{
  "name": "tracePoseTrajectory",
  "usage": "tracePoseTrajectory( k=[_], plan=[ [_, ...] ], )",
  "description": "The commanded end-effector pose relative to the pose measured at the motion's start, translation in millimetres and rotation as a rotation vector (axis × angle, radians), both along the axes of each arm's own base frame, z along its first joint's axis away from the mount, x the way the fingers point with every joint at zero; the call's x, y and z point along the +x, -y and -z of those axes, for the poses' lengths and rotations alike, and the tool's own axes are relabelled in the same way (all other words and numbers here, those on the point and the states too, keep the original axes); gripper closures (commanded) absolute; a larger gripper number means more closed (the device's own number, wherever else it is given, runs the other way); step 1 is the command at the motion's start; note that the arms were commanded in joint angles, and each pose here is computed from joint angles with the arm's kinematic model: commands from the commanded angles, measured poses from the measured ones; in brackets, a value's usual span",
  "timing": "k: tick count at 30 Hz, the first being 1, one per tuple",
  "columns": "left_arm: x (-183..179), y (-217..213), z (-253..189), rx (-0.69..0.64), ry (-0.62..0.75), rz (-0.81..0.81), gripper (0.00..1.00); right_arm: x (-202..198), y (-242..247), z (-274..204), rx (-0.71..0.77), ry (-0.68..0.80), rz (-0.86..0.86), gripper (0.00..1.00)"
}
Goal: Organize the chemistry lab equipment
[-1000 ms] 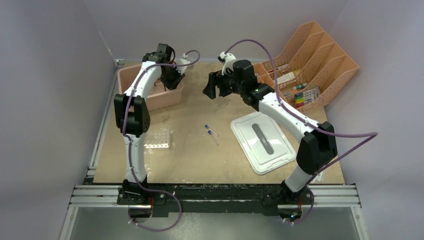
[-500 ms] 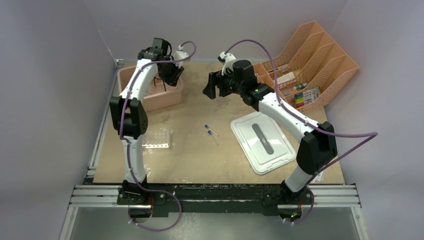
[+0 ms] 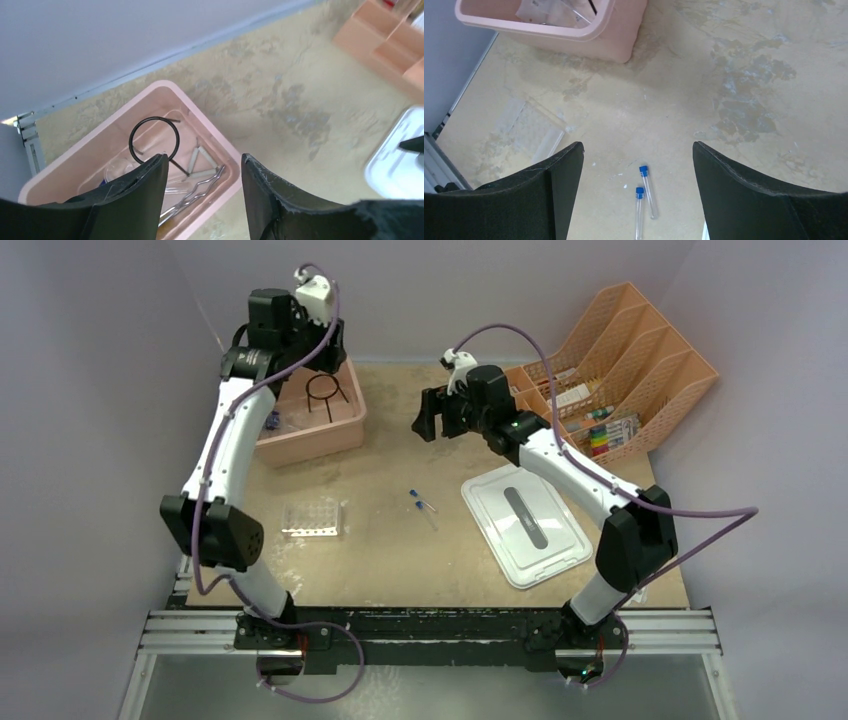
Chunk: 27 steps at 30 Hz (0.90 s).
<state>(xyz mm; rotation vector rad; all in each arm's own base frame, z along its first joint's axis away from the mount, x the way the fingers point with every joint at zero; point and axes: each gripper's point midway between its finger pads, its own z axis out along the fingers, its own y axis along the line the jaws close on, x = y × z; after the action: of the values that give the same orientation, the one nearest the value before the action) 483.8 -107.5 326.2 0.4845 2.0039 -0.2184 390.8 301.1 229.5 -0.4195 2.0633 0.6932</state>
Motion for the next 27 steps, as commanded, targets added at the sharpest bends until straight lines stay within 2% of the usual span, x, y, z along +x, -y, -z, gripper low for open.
tracePoseTrajectory(
  k=[1, 5, 8, 10, 14, 17, 20, 21, 23, 27],
  plan=[
    [-8.3, -9.3, -50.9, -0.249, 0.129, -0.208, 0.45, -2.7, 19.7, -20.1, -0.005, 0.025, 0.088, 0.19],
    [-26.7, -16.0, -35.5, -0.376, 0.098, -0.322, 0.45, 1.0, 38.7, -5.9, -0.062, -0.008, 0.194, 0.18],
    [-41.7, -7.3, -13.4, -0.435, 0.041, -0.305, 0.45, -0.8, 43.3, 3.0, -0.09, -0.026, 0.204, 0.17],
    [-51.8, -4.3, -9.3, -0.459, 0.037, -0.289, 0.48, -2.5, 47.8, 11.9, -0.119, -0.07, 0.226, 0.18],
    [-71.3, -10.2, -6.9, -0.524, 0.063, -0.335, 0.48, -15.1, 45.0, 34.4, -0.148, -0.142, 0.165, 0.19],
    [-87.8, -14.3, 8.3, -0.56, 0.041, -0.375, 0.47, -25.2, 45.5, 59.4, -0.171, -0.213, 0.149, 0.21],
    [-105.4, -17.1, 26.8, -0.591, 0.02, -0.404, 0.46, -23.8, 48.7, 79.9, -0.239, -0.221, 0.137, 0.25],
    [-111.2, -17.1, 32.1, -0.6, 0.017, -0.407, 0.45, -27.3, 45.9, 88.6, -0.252, -0.237, 0.097, 0.27],
    [-121.0, -16.6, 44.9, -0.614, 0.011, -0.418, 0.36, -39.2, 37.2, 105.6, -0.282, -0.296, 0.014, 0.31],
    [-132.4, -13.8, 69.1, -0.618, -0.014, -0.433, 0.3, -54.4, 30.5, 137.2, -0.418, -0.334, -0.04, 0.32]
  ],
)
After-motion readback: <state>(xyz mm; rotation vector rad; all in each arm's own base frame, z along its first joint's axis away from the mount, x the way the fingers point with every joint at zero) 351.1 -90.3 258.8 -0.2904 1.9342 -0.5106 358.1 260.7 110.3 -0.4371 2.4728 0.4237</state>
